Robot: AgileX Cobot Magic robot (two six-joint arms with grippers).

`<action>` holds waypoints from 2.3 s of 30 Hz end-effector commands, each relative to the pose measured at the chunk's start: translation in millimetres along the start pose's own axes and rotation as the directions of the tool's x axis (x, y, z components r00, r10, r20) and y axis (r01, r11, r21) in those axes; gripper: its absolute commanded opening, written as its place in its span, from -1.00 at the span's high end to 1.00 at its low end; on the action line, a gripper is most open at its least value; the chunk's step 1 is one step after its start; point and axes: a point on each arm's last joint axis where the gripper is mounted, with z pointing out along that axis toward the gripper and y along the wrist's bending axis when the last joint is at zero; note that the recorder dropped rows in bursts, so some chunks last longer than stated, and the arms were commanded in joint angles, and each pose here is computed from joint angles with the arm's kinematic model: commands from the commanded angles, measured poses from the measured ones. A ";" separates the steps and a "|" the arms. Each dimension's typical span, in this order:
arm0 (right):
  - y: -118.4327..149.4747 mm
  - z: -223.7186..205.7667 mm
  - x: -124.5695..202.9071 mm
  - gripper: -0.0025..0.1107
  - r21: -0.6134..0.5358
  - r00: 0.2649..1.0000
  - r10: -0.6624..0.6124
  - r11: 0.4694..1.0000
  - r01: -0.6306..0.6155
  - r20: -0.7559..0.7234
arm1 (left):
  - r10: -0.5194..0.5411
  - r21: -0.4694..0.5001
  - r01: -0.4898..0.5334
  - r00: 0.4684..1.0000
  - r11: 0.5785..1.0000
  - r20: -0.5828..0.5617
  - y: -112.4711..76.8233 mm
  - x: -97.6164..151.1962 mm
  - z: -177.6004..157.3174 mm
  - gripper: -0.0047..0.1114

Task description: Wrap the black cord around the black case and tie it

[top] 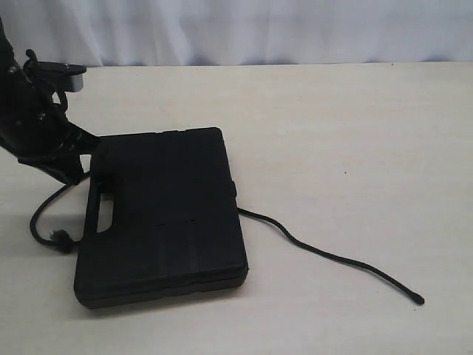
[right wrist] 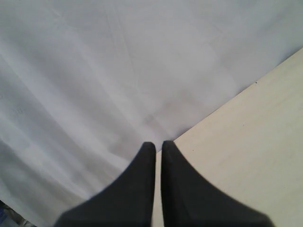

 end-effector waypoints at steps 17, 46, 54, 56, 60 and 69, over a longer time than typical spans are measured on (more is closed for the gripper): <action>-0.9 -0.3 1.9 0.88 0.002 1.000 -0.015 1.000 0.015 -0.012 | -0.120 0.054 0.129 0.982 0.990 -0.146 0.6 -5.8 61.6 -0.07; 52.5 -14.4 0.5 0.88 -0.461 0.926 -0.378 0.822 0.334 -0.002 | -0.638 0.405 0.552 0.762 0.729 0.112 14.7 -51.9 70.2 0.92; 68.4 -1.0 2.9 0.88 -0.596 0.870 -0.491 0.712 0.371 -0.045 | -0.620 0.526 0.542 0.784 0.655 -0.036 -2.5 -59.4 52.6 0.92; 75.3 4.8 1.1 0.86 -0.637 0.860 -0.504 0.688 0.347 -0.077 | -0.590 0.545 0.523 0.805 0.655 -0.063 -6.3 -61.4 46.6 0.92; 92.8 17.8 -11.7 0.66 -0.693 0.849 -0.520 0.647 0.319 -0.095 | -0.550 0.562 0.502 0.829 0.657 -0.098 -10.3 -59.9 43.2 0.92; 125.8 52.4 -36.4 -0.10 -0.801 0.835 -0.538 0.547 0.244 -0.113 | -0.538 0.603 0.486 0.836 0.633 -0.109 -14.1 -60.8 40.4 0.92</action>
